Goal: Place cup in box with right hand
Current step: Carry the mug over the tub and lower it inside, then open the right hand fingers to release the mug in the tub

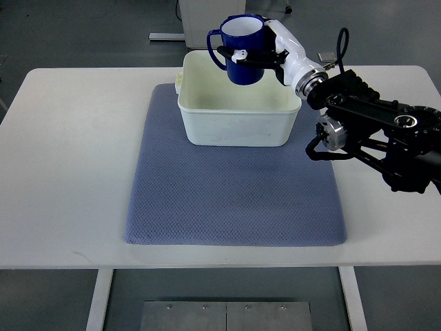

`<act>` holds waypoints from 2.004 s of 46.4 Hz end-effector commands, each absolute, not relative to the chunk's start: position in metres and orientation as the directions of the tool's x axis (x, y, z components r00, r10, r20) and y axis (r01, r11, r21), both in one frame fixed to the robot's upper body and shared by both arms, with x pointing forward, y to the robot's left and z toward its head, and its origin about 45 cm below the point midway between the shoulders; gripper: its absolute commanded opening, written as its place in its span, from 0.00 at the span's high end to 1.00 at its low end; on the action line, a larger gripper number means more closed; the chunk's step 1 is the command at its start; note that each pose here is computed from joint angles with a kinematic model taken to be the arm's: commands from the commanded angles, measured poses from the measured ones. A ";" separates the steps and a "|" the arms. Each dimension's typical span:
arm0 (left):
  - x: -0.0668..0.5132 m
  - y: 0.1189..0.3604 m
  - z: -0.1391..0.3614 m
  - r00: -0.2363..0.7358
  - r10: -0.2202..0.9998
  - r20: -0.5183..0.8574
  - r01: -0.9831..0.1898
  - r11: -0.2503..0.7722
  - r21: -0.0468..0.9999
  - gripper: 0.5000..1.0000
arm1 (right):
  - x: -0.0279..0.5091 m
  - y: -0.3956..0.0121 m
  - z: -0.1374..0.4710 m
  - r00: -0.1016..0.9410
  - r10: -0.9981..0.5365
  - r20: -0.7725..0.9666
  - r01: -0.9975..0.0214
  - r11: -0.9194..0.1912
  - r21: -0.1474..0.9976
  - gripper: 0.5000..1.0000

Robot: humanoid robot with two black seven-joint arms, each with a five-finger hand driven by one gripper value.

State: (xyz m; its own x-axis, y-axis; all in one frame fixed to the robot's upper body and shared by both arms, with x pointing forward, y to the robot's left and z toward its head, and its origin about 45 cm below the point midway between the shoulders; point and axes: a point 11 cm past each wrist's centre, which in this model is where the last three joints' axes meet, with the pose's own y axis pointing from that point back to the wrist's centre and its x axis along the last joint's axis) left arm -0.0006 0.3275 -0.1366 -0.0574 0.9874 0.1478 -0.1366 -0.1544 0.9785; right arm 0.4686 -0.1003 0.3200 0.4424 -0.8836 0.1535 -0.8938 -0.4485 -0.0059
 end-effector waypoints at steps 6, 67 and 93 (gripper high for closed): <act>-0.001 0.328 -0.137 -0.059 0.987 0.148 -0.137 -0.155 0.978 0.00 | 0.474 -0.102 0.312 0.429 -0.890 0.157 -0.902 -0.432 0.017 1.00; -0.001 0.328 -0.137 -0.057 0.987 0.148 -0.137 -0.154 0.979 0.00 | 0.512 -0.117 0.267 0.398 -0.891 0.220 -0.917 -0.378 0.128 0.86; -0.001 0.328 -0.137 -0.057 0.987 0.148 -0.137 -0.154 0.979 0.00 | 0.514 -0.118 0.269 0.384 -0.898 0.216 -0.922 -0.362 0.134 0.01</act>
